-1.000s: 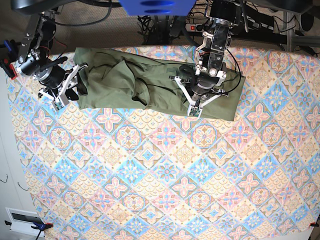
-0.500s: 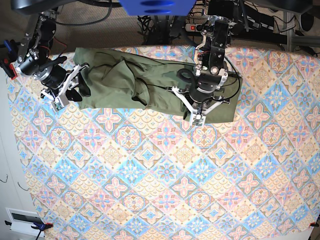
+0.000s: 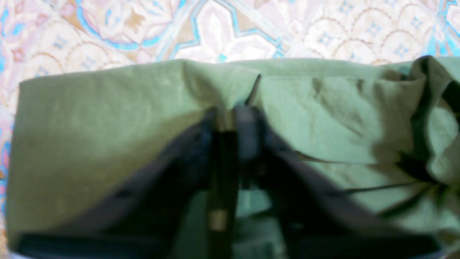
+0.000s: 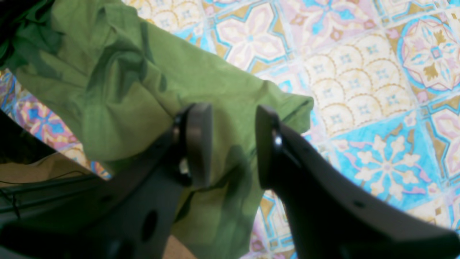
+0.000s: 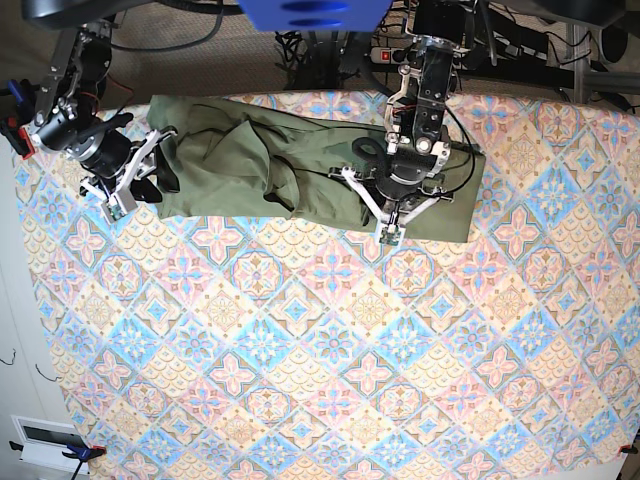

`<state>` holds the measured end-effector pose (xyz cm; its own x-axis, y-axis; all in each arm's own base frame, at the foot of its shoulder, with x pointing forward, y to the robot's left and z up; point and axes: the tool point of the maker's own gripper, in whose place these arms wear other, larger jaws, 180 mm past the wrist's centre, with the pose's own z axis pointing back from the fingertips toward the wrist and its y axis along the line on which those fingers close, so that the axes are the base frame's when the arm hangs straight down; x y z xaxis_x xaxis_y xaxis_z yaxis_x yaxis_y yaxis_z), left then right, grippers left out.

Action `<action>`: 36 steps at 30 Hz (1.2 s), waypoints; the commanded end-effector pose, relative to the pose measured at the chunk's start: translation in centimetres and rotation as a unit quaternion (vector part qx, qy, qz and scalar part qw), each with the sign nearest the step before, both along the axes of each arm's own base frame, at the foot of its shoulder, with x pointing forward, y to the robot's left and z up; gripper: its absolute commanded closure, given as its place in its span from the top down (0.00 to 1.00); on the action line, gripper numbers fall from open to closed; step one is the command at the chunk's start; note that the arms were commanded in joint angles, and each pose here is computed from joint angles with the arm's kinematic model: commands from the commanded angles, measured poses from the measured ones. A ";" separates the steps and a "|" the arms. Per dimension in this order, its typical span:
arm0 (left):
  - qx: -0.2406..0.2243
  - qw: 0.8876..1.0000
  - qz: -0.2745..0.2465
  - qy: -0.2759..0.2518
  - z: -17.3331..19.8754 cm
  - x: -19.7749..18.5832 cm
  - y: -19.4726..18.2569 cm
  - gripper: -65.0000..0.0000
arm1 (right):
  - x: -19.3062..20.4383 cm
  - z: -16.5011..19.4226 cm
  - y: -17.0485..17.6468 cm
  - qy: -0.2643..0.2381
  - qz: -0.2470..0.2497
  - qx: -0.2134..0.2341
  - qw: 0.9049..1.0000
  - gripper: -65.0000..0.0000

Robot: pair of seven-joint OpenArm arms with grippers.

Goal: Layout the t-shirt on the table in an organized manner, then fold the t-shirt properly

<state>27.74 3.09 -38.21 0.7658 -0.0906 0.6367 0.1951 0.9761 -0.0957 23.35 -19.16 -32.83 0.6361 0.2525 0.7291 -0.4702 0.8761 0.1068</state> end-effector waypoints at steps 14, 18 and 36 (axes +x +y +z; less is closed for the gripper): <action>-0.151 0.983 0.106 -0.016 4.7 -2.1 9.5 0.46 | 0.6 1.2 -0.1 -0.023 0.004 0.001 1.000 0.30; -0.197 0.970 0.138 -0.019 5.7 -2.9 12.9 0.39 | 0.6 1.2 -0.1 -0.023 0.004 0.001 1.000 0.30; -0.200 0.958 0.171 0.112 -3.1 -4.8 14.6 0.38 | 0.8 1.4 -0.1 -0.025 0.005 0.001 1.000 0.30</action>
